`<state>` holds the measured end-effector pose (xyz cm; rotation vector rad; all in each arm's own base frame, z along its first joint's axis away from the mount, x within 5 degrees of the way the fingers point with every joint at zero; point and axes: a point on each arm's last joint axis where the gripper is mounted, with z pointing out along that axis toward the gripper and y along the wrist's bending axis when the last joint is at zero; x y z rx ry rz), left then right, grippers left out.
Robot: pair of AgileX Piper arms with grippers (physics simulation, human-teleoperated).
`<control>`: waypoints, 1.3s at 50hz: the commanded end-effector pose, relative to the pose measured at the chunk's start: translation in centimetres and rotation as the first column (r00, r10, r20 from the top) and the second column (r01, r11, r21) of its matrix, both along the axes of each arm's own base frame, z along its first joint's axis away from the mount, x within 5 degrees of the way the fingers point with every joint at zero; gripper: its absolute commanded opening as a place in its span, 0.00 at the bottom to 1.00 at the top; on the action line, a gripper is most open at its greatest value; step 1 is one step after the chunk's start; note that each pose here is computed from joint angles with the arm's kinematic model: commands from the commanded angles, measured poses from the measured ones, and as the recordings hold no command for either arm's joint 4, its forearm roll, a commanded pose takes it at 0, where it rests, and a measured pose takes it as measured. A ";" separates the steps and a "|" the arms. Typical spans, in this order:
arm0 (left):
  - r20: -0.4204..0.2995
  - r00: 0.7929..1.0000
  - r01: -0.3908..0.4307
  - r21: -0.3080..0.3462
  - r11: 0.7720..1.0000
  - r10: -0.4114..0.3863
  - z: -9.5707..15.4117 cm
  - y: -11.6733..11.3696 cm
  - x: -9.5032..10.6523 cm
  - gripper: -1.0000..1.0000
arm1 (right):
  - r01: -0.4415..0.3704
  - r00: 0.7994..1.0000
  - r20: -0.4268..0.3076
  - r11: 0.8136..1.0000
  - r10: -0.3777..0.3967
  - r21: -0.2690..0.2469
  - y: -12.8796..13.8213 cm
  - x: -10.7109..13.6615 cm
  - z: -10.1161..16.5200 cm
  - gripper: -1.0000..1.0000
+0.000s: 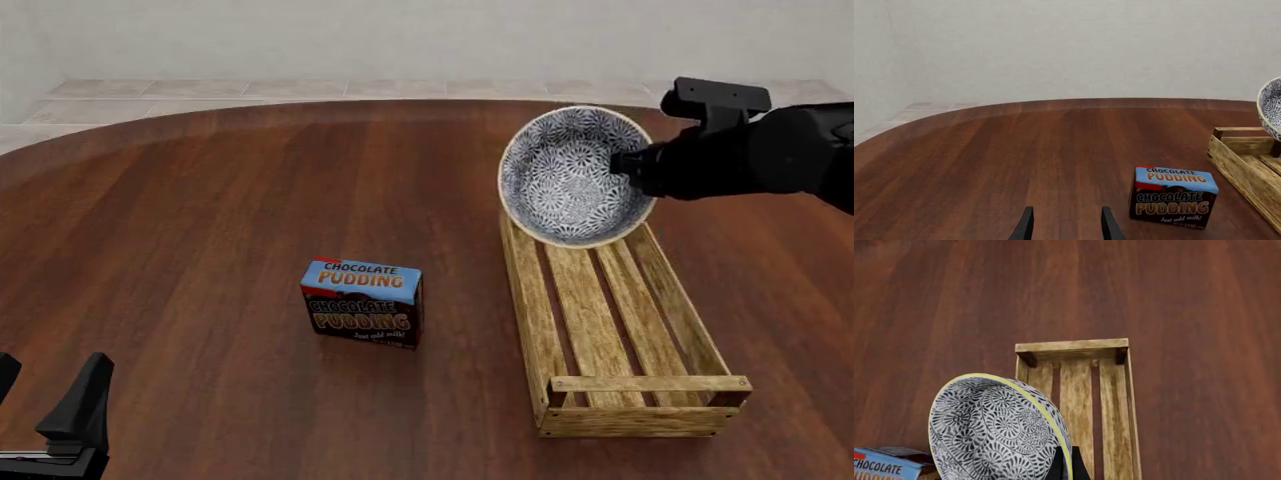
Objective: Pick up the bowl on the left and put it in the tray.
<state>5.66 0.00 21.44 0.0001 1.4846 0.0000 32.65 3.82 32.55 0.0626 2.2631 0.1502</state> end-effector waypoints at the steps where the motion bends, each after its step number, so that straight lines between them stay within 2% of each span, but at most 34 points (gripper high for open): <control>1: 0.000 1.000 0.000 0.000 1.000 0.000 0.0 0.0 0.0 1.00 | 0.029 1.000 -0.008 0.999 -0.029 0.034 -0.1 -0.3 -1.1 0.00; 12: 0.000 1.000 0.000 0.000 1.000 0.000 0.0 0.0 0.0 1.00 | 0.038 0.999 -0.035 0.997 -0.035 0.069 0.7 -0.6 -2.5 0.00; 31: 0.000 1.000 0.000 0.000 1.000 0.000 0.0 0.0 0.0 1.00 | 0.089 0.996 -0.034 0.990 -0.086 0.106 -0.1 -1.1 -3.0 0.00; 45: 0.000 1.000 0.000 0.000 1.000 0.000 0.0 0.0 0.0 1.00 | 0.113 0.993 -0.049 0.987 -0.108 0.115 -0.4 -0.8 -4.6 0.00; 65: 0.000 1.000 0.000 0.000 1.000 0.000 0.0 0.0 0.0 1.00 | 0.137 0.990 -0.053 0.982 -0.131 0.130 -0.8 -0.8 -5.0 0.00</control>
